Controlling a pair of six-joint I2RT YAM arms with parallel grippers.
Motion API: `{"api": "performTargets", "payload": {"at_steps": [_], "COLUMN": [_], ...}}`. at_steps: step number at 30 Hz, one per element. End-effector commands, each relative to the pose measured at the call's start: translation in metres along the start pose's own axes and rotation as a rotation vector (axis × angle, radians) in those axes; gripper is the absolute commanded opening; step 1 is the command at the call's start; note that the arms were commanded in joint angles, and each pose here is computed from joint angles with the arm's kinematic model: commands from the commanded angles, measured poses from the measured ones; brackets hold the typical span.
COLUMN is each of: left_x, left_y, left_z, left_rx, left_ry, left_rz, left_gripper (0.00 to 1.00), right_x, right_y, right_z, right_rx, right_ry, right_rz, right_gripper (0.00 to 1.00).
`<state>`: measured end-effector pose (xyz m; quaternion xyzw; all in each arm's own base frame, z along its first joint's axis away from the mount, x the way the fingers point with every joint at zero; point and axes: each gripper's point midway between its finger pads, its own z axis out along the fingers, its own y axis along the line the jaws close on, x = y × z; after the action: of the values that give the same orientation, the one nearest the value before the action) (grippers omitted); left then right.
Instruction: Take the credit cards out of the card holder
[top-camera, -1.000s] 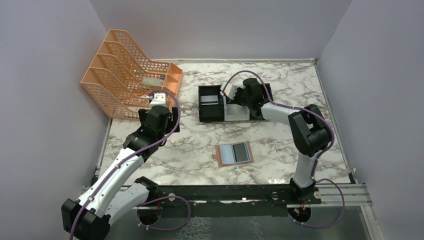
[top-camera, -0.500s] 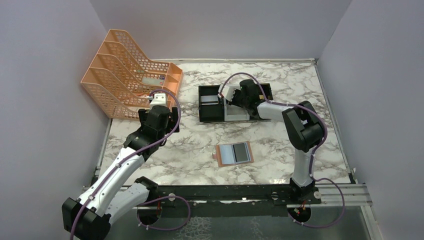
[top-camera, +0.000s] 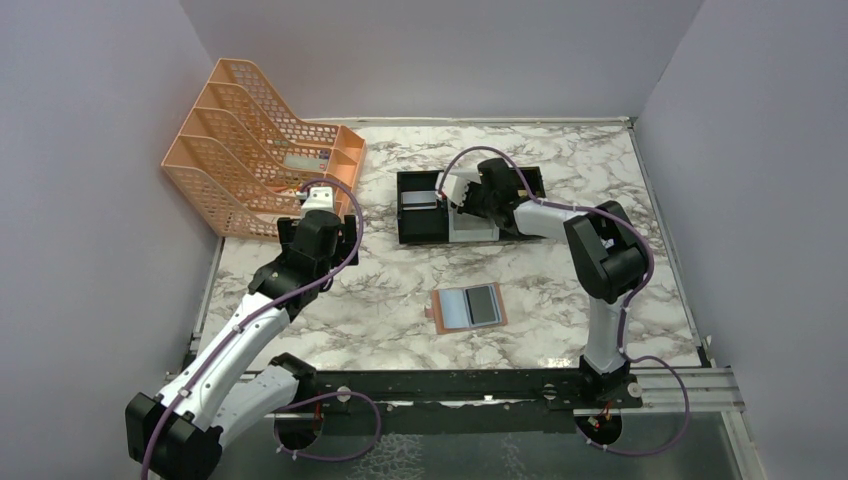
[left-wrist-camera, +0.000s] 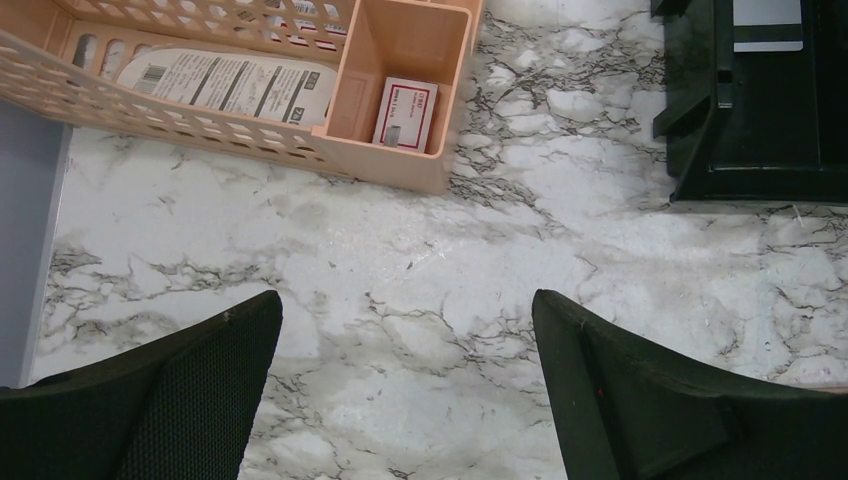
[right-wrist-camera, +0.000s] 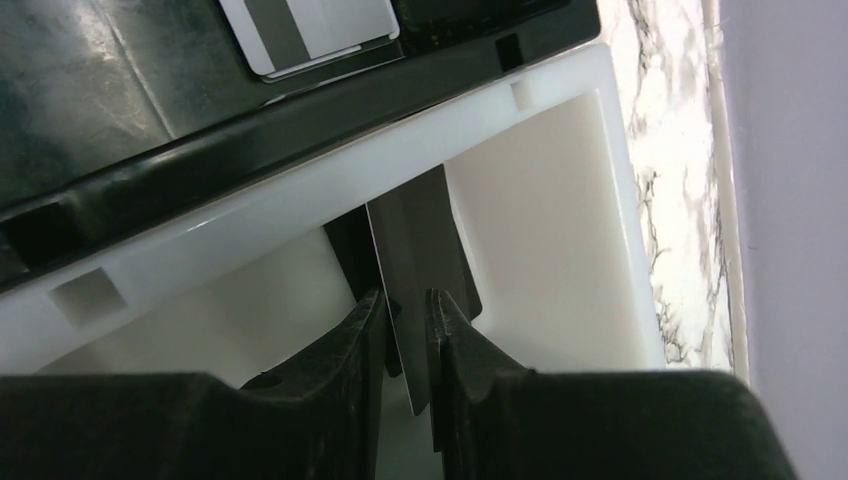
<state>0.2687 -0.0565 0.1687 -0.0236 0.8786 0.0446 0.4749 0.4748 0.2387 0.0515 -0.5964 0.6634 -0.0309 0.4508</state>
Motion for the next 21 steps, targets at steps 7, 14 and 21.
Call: {"api": "performTargets", "payload": {"at_steps": [7, 14, 21], "left_x": [0.0005, 0.0016, 0.0019], "left_y": [0.0014, 0.0005, 0.0001], "left_z": [0.0009, 0.0022, 0.0027], "left_rx": [-0.003, -0.001, 0.002], "left_ry": [0.006, 0.013, 0.015], "left_rz": [0.011, 0.016, 0.017], "left_gripper": [0.99, 0.99, 0.99], "right_x": [0.0109, 0.0115, 0.0029], "right_y": [0.0135, 0.0152, 0.0095], "right_z": [0.0044, 0.0072, 0.0029], "right_rx": [-0.052, -0.062, -0.032], "right_ry": [0.023, 0.020, -0.023], "right_rz": [-0.044, -0.074, -0.100], "right_gripper": [0.22, 0.22, 0.25]}}
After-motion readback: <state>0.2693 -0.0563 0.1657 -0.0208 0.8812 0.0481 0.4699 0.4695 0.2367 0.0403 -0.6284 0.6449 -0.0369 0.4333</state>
